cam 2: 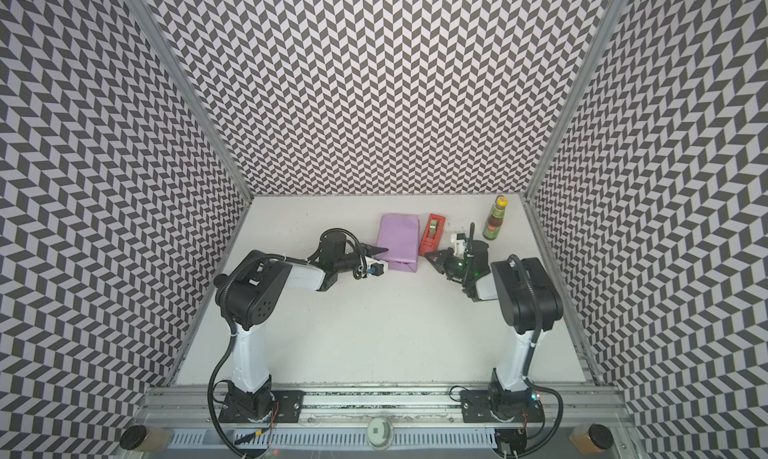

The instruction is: Wrap the gift box in paper

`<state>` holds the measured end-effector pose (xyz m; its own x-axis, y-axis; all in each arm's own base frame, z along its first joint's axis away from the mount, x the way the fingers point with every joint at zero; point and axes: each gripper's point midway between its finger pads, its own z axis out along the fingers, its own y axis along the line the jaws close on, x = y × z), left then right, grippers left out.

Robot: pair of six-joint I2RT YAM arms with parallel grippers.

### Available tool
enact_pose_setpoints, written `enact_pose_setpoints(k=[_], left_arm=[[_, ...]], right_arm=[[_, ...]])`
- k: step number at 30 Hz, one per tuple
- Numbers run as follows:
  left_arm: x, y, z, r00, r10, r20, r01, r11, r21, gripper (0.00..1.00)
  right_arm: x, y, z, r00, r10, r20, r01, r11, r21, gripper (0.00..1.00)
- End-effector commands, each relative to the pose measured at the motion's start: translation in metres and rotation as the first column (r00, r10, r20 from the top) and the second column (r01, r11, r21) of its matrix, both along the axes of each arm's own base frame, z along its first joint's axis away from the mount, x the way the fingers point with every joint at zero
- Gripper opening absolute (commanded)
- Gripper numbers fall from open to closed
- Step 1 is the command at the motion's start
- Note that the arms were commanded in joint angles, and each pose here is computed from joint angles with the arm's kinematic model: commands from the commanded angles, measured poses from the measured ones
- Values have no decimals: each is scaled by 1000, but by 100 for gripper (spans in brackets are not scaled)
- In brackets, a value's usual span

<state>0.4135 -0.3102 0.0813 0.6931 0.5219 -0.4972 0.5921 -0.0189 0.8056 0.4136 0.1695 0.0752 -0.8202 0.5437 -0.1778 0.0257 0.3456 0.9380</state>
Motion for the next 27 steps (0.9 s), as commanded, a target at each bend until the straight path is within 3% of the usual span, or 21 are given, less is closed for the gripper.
enact_pose_setpoints(k=[1,9,27], left_arm=[[-12,13,-57,987,55,-152,-36,991,126,41],[-12,13,-57,987,55,-152,-36,991,126,41],[-12,12,-57,987,52,-149,-34,992,124,41]], right_arm=[[-2,2,-22,999,12,-33,-15,995,-99,0],[7,-10,-45,996,-63,-66,43,960,-276,0],[7,-31,-80,972,-194,-131,106,863,-494,0]])
